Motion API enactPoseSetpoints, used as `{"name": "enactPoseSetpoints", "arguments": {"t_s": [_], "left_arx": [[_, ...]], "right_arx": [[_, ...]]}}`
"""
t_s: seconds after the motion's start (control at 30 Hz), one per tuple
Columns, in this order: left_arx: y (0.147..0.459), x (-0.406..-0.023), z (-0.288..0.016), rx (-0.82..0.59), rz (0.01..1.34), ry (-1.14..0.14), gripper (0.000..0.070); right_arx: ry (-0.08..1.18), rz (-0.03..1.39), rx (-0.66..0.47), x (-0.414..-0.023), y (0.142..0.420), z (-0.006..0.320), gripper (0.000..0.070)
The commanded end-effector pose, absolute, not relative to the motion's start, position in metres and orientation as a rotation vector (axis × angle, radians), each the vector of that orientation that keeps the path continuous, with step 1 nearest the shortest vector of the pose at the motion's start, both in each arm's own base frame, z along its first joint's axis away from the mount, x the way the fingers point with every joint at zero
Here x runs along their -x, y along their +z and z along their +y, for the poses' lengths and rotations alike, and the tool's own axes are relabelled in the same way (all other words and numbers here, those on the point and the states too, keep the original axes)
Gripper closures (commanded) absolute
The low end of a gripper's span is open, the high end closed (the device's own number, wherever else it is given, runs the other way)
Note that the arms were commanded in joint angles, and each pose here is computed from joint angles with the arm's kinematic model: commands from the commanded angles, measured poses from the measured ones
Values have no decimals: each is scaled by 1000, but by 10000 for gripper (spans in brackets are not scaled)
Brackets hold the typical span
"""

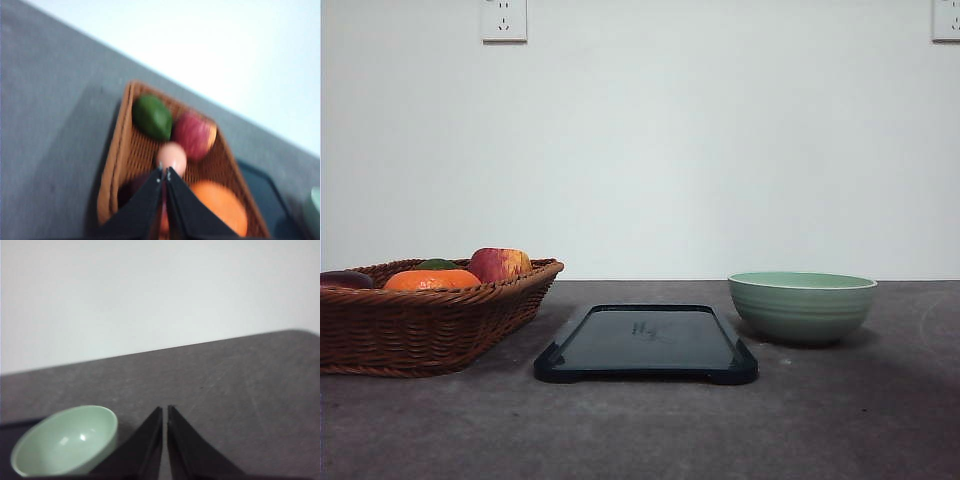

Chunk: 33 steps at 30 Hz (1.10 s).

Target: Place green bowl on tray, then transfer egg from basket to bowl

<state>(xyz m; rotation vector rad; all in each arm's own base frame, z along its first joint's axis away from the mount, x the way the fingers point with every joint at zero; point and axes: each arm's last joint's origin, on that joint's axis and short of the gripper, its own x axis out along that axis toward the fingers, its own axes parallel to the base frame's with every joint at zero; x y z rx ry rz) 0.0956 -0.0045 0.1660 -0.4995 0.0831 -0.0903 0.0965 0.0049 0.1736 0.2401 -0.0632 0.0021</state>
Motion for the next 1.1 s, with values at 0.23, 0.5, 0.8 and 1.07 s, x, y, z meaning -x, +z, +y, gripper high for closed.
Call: {"name": "enactPoseSetpoints", "arguments": {"t_s": [0.23, 0.5, 0.8, 1.07], "left_arx": [[186, -95, -3, 474, -111, -79, 699], [227, -88, -1, 331, -125, -12, 699], [276, -93, -1, 297, 31, 5, 699], [302, -124, -6, 303, 238, -126, 699]], "right_arx": [[41, -87, -383, -93, 192, 6, 694], [86, -83, -305, -94, 241, 7, 694], [232, 113, -164, -120, 283, 14, 694], [325, 323, -150, -155, 299, 20, 694]]}}
